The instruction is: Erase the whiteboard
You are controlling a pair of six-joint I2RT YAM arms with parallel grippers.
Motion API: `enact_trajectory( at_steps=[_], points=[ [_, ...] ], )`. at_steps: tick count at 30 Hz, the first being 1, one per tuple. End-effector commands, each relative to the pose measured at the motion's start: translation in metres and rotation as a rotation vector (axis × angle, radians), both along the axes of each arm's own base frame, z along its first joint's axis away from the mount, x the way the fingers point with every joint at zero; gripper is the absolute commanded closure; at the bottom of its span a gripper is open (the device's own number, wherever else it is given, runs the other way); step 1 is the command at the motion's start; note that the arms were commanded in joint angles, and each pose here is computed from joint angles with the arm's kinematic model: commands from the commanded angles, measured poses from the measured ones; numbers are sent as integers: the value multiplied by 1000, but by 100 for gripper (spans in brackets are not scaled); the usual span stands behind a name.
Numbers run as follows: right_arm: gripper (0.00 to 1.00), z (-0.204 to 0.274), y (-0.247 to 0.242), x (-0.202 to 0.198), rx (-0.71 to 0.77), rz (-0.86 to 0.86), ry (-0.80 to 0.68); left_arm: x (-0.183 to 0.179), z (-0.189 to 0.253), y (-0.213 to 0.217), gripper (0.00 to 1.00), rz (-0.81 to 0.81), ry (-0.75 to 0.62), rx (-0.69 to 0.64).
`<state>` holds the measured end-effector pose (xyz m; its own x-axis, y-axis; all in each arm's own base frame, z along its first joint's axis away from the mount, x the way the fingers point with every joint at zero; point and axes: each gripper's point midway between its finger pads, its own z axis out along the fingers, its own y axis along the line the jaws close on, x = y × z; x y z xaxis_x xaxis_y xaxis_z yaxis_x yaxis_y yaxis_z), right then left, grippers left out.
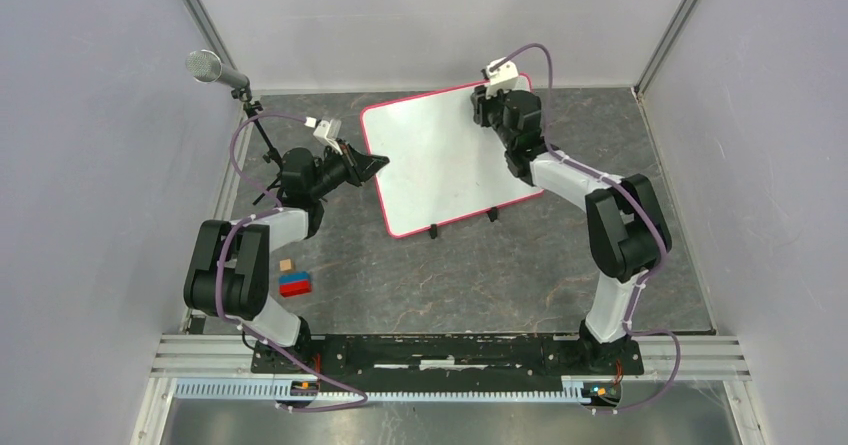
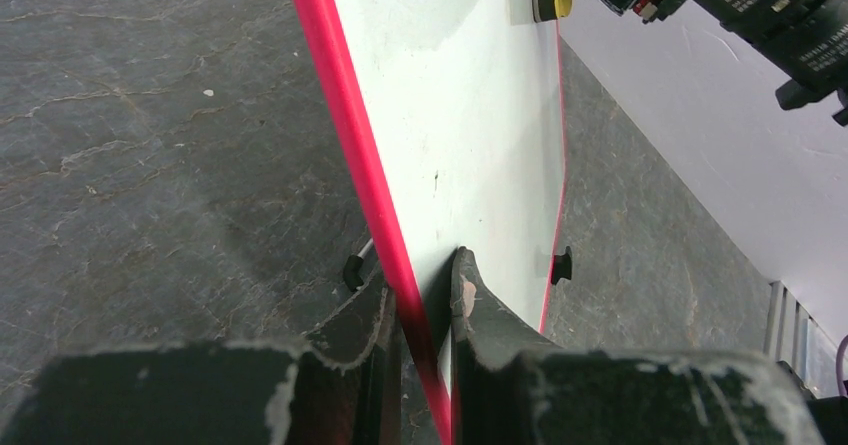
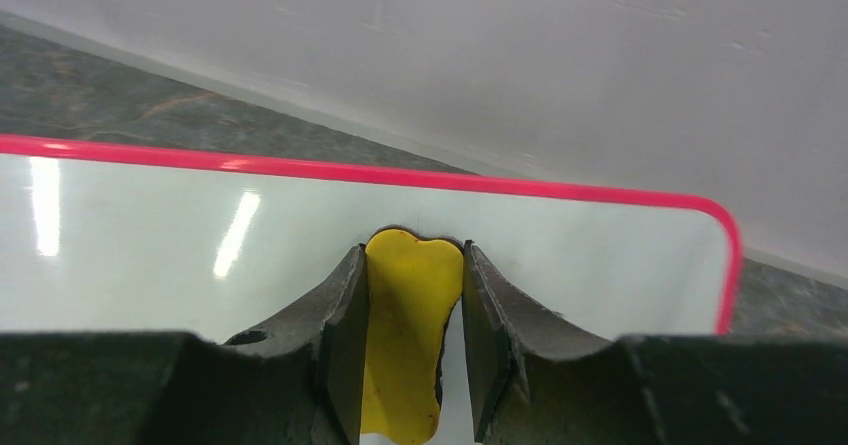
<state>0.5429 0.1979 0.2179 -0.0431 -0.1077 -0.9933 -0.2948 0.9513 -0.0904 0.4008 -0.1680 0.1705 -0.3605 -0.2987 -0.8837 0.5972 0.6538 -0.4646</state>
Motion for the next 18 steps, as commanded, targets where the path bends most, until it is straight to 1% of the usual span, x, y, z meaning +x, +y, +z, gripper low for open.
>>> enact_trajectory(
  at_steps=[1, 4, 9, 14, 18],
  points=[
    [75, -7, 73, -26, 25, 227, -1, 28, -11, 42, 98, 168, -191, 282],
    [74, -8, 62, -17, 39, 198, -3, 27, -10, 43, 98, 169, -192, 282],
    [74, -21, 0, 5, 124, 68, 44, 27, -10, 43, 98, 170, -192, 282],
    [75, -49, -57, 19, 189, -42, 111, 27, -11, 42, 98, 173, -191, 287],
    [76, -64, -71, 19, 189, -80, 141, 26, -11, 41, 98, 170, -190, 291]
  ],
)
